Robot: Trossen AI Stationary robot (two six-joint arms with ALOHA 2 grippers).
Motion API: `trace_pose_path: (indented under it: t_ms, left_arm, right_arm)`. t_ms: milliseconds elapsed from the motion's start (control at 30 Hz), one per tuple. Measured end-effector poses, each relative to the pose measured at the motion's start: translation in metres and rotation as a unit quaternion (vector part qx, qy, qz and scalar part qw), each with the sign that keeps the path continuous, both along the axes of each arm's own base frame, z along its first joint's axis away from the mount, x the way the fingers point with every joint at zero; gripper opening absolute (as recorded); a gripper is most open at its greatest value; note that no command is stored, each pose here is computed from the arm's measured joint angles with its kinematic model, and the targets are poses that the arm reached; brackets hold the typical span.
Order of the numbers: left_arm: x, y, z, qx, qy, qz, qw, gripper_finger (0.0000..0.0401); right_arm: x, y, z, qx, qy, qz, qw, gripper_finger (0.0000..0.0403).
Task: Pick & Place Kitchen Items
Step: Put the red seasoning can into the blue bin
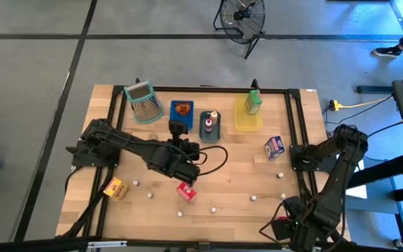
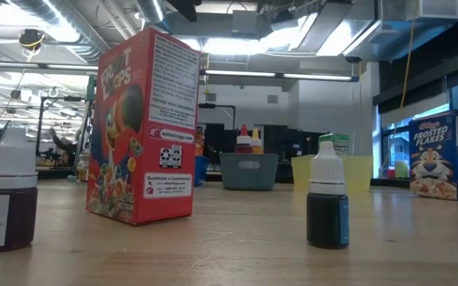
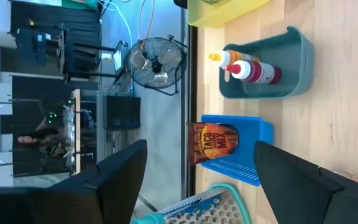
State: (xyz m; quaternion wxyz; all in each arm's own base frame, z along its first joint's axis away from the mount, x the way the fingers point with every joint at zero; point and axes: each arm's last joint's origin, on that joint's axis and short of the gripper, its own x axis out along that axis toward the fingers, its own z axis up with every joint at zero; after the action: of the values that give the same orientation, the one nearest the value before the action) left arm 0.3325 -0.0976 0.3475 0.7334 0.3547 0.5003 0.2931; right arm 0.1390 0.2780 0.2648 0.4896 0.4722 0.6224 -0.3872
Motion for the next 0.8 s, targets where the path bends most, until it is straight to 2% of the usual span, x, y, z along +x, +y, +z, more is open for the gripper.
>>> trace_pose_path:
  t_ms: [333,567,800]
  left_arm:
    - [0.007,-0.003,0.001,-0.001,-0.007,-0.025,1.000,0.0290]
    - [0.010,-0.006,-0.001,-0.045,0.006,-0.044,0.998,0.0290]
    - [0.010,-0.006,-0.001,-0.049,0.004,-0.042,0.998,0.0290]
  right_arm:
    - [0.005,0.009,-0.016,-0.020,0.004,-0.007,1.000,0.0211]
    - [0.006,0.007,-0.016,-0.025,0.006,-0.002,1.000,0.0211]
    - [0.007,0.009,-0.016,-0.014,-0.004,0.021,1.000,0.0211]
